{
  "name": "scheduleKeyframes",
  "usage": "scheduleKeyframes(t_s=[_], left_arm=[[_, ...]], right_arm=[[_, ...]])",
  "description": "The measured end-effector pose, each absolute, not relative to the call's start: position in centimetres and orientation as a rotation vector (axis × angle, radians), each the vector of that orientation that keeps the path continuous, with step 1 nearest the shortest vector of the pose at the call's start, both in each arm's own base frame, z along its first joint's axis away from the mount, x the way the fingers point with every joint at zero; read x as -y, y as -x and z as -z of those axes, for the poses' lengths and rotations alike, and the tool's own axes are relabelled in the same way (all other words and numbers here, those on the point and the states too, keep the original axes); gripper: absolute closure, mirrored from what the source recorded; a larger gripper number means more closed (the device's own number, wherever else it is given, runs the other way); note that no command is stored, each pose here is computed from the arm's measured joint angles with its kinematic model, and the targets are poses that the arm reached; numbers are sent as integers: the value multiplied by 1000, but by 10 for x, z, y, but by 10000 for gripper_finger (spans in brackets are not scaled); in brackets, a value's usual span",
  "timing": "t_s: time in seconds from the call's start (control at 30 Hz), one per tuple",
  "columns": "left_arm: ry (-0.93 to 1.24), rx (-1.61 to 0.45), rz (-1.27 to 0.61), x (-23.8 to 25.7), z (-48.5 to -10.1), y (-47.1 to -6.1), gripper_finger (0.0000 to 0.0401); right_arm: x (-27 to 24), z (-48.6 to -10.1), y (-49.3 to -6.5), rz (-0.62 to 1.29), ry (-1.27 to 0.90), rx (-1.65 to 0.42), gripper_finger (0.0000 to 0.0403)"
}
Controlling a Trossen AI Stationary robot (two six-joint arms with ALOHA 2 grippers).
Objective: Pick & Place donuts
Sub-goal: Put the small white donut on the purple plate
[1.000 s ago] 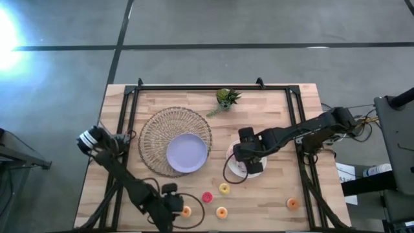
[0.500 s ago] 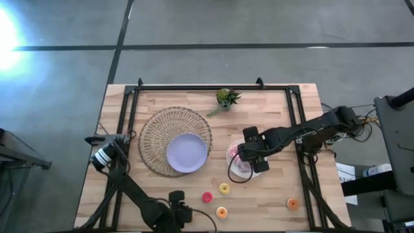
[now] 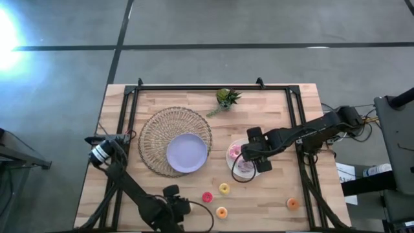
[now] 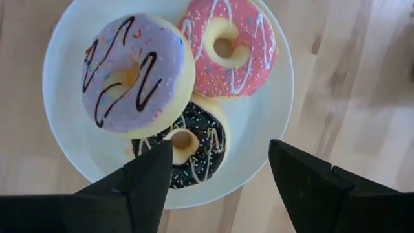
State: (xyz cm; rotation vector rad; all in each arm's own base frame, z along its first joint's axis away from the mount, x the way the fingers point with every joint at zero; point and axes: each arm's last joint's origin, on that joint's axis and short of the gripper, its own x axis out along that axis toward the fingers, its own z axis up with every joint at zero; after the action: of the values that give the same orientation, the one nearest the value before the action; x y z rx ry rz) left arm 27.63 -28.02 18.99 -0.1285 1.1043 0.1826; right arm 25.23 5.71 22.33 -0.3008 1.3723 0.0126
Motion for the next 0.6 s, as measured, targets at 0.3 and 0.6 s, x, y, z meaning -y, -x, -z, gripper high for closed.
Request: scheduleKeyframes(t_s=[0.3,0.6], left_arm=[[188,-1023,4,291,-205,-280,262],[65,-1065,-59,285,-186,-279,262]], right_arm=[[-58,-222,-256,-12,288,-1335,154],[-57,-217,-253,4,272,-1353,154]])
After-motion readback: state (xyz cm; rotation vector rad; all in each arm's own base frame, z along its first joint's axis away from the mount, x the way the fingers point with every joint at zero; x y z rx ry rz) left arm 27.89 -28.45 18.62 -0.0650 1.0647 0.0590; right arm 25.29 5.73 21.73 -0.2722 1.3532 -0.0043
